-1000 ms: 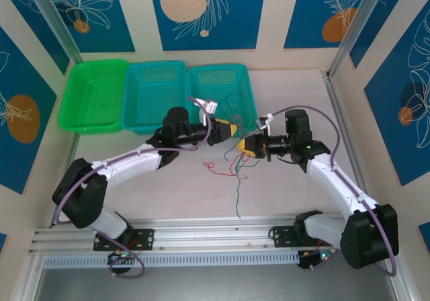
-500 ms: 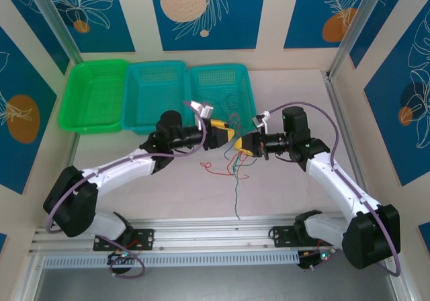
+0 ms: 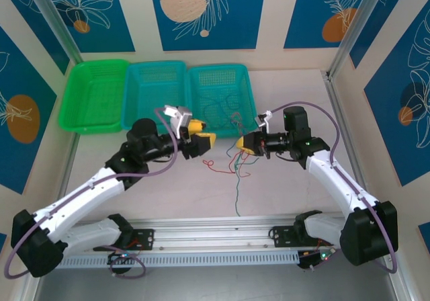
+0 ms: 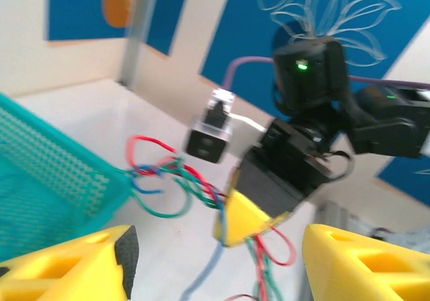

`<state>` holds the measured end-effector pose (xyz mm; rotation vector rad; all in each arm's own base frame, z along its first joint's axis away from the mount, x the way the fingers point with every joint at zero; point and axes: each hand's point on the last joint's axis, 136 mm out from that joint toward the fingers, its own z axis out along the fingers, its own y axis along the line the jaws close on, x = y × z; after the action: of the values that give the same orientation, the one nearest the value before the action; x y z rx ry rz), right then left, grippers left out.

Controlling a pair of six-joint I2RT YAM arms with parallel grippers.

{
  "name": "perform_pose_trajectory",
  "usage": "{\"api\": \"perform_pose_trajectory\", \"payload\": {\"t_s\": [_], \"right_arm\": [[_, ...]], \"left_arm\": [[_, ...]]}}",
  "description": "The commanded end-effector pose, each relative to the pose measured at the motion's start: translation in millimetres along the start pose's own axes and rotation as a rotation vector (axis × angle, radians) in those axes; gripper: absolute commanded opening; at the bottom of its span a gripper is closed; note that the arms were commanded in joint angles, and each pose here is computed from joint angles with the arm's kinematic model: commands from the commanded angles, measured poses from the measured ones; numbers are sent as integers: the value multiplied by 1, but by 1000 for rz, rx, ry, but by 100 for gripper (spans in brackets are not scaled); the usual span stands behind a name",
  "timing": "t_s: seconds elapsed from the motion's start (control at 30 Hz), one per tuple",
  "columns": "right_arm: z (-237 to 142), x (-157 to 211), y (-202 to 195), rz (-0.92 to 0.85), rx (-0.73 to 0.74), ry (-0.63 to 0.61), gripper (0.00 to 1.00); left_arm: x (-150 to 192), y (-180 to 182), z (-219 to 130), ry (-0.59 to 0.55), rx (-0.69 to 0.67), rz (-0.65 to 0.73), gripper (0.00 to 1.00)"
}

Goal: Untangle the cables

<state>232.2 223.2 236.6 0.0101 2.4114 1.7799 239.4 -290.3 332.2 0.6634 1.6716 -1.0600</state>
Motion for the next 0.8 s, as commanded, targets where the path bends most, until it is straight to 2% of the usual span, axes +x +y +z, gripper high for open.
{"api": "perform_pose_trajectory", "payload": {"t_s": [0.0,0.13,0.27,0.3,0.33,0.37,0.4,0.5,0.57,0.63,0.7,0.77], "right_arm": [[0,8,9,-34,-23,38,0],[2,11,16,-58,-32,50,0],[5,17,21,-79,-37,67,0],[5,17,21,-79,-35,68,0],[6,18,19,-77,-30,67,0],[5,18,17,-78,-21,63,0],[5,18,14,-78,-7,58,0],[2,13,-23,-53,145,-9,2],[-11,9,-83,41,392,-106,3],[-23,17,-138,173,564,-164,3],[-24,32,-173,277,610,-176,4],[-18,45,-194,347,604,-164,5]], "left_arm": [[44,48,2,246,-197,67,68],[56,53,28,311,-121,-9,70],[57,67,51,288,-137,-76,68],[56,71,53,276,-139,-88,60],[51,72,55,250,-136,-98,37],[45,73,56,218,-135,-103,4],[40,74,54,189,-142,-106,0],[17,83,34,87,-236,-112,0],[1,91,12,22,-321,-122,0],[-13,92,-6,-32,-356,-123,0],[-19,87,-13,-44,-345,-115,0],[-14,74,-4,-14,-256,-125,0]]}}
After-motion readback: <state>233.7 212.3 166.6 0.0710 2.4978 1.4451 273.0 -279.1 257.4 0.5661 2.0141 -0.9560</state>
